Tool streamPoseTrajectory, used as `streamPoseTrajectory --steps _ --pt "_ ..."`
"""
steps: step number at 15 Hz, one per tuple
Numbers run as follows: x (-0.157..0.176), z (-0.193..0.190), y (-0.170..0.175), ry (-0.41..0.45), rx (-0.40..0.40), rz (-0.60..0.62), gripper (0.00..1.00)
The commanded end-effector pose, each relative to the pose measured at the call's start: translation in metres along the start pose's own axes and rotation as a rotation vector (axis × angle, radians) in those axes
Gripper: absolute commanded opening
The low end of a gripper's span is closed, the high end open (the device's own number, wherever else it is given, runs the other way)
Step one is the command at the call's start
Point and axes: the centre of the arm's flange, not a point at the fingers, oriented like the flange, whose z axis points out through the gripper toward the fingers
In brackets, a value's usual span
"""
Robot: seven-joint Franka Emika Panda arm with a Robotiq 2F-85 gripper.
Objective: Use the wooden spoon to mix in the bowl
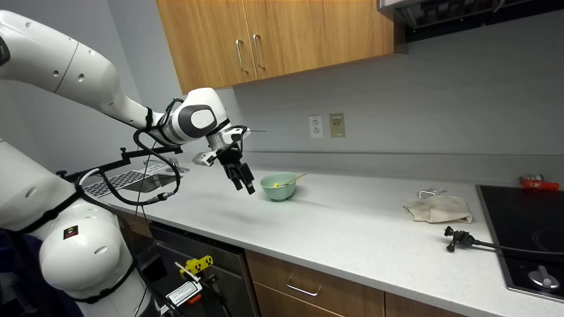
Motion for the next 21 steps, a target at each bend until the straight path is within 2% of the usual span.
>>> streamPoseTrajectory --steps 1,3,4,7,10,14,21 --pt "-0.004 -0.036 0.06 -0.028 0.016 -0.045 1.0" --pt "-0.004 -0.057 0.101 -0.05 0.025 -0.063 1.0" --pt "0.003 -0.024 0.067 -0.051 0.029 -0.035 1.0" --pt "-0.001 -0.046 0.096 -0.049 0.049 -0.04 1.0" --pt "-0.002 -0.047 0.093 -0.046 0.046 -0.048 1.0" --pt "0.016 -0.033 0.091 -0.027 0.057 -0.099 1.0" --pt "0.06 -0.006 0.069 0.041 0.08 -0.282 1.0"
